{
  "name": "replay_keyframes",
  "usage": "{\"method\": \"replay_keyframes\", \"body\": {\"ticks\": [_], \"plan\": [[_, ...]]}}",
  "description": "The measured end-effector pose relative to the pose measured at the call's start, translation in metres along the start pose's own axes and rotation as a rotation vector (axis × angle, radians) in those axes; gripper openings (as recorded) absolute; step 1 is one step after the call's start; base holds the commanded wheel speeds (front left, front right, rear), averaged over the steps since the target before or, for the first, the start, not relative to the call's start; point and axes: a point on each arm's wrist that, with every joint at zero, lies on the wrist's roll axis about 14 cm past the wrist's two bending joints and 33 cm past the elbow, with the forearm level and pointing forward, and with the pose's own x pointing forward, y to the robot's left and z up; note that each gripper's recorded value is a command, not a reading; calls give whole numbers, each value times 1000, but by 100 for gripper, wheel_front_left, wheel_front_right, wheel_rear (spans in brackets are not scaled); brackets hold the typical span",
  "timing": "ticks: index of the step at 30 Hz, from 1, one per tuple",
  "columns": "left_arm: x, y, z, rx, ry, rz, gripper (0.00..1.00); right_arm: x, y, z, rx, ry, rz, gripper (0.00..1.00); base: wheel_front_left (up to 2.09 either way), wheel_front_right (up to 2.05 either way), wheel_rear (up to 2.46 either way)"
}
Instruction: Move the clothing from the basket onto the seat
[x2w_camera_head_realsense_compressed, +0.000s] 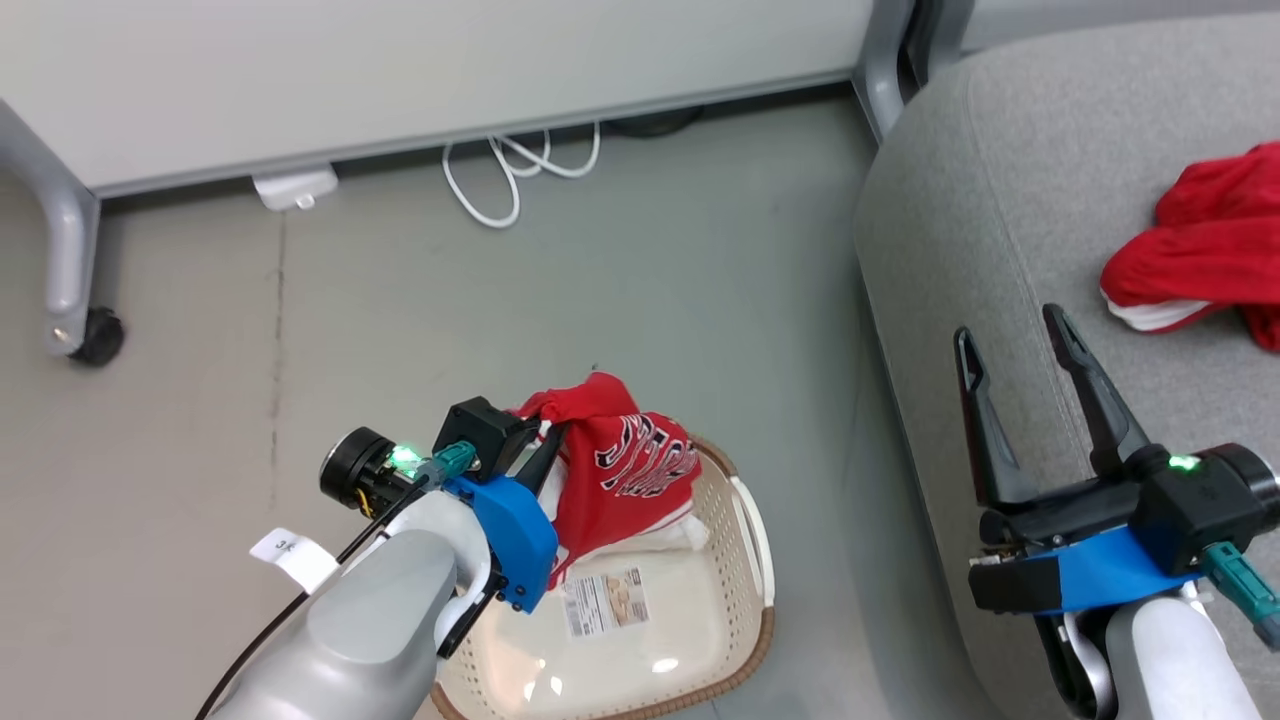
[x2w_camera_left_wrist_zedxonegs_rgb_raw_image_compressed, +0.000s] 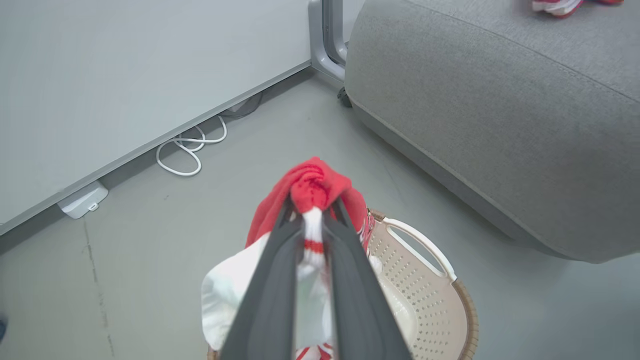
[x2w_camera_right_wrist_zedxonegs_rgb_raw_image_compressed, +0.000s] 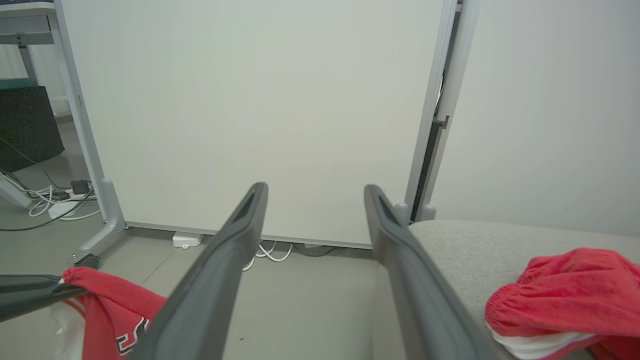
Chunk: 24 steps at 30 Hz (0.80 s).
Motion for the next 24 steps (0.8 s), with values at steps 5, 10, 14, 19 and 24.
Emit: {"method": "replay_keyframes", "body": {"ticks": [5,10,14,19,24], "plan": [[-13,-1,36,6,-112,23,0,-8,7,12,6,-24,12,100,0,0,0],[-26,0,72,30,-222,43,0,-16,13,20,13,-38,21,100,0,0,0],[-37,2,98,51,-301,57,0,-22,15,24,17,-45,24,100,0,0,0],[-51,0,123,88,-374,69,0,-28,20,30,30,-57,30,100,0,0,0],[-62,-8,141,104,-430,60,0,-34,25,33,37,-63,35,100,0,0,0]]}}
